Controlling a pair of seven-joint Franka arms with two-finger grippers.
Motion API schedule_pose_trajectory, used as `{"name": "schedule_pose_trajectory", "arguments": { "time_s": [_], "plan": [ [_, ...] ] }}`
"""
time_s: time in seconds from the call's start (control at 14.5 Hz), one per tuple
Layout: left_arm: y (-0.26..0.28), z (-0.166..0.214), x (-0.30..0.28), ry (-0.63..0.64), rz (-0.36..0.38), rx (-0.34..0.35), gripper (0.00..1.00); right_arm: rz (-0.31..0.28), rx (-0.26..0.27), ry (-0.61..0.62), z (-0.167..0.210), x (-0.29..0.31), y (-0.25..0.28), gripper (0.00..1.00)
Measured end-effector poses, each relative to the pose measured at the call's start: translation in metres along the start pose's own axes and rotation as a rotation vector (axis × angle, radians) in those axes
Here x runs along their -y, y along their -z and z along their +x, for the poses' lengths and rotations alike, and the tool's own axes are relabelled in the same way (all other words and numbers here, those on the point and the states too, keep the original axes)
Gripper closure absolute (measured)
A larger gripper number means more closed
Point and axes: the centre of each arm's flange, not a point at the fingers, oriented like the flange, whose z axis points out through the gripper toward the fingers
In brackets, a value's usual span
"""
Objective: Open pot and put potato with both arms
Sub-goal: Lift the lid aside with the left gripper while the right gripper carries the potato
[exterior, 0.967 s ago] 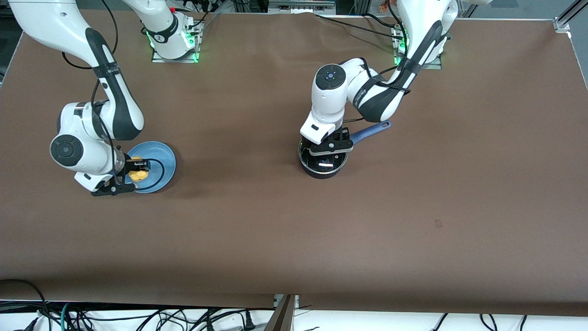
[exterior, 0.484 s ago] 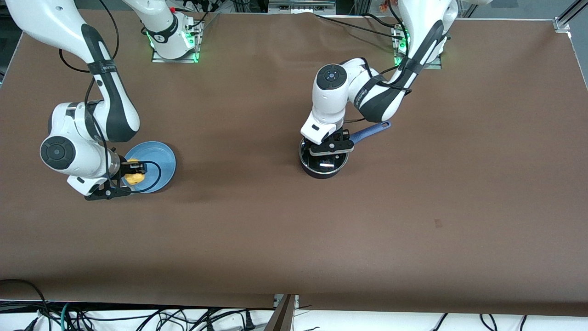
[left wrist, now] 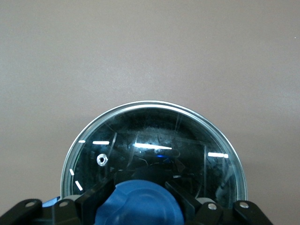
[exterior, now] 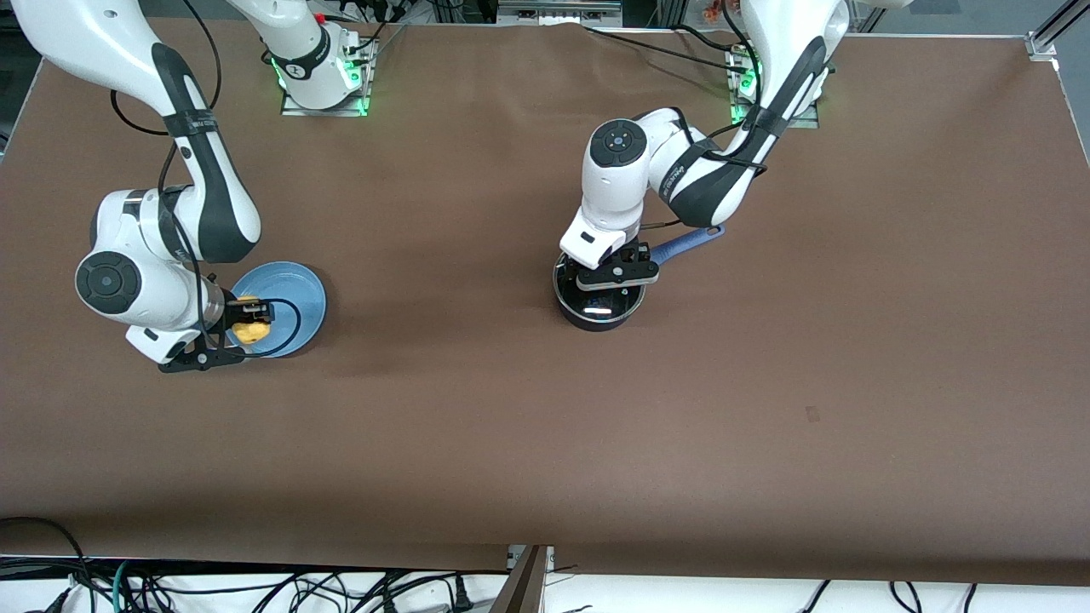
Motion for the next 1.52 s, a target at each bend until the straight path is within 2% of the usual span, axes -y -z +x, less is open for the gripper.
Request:
{"name": "schedule_pose_trajectory", "arguments": {
  "time_s": [0.28, 0.55, 0.76, 1.17, 1.52],
  "plan": [
    [0.014, 0.017, 0.012, 0.01, -0.018, -0.009, 0.5, 0.022, -0.023, 0.007, 0.008, 0.012, 0.017, 0.41],
    [0.05, 0.053, 0.049, 0.008, -0.065, 0.029, 0.52, 0.084, -0.033, 0.003, 0.013, 0.03, 0.03, 0.41],
    [0.083, 0.078, 0.086, 0.008, -0.084, 0.054, 0.52, 0.108, -0.04, -0.025, 0.016, 0.058, 0.036, 0.41],
    [0.143, 0.119, 0.188, -0.051, -0.098, 0.126, 0.52, 0.177, -0.055, -0.248, 0.011, 0.2, 0.074, 0.41],
    [0.149, 0.148, 0.272, -0.063, -0.092, 0.147, 0.52, 0.205, -0.049, -0.425, -0.003, 0.341, 0.085, 0.41]
  ]
}}
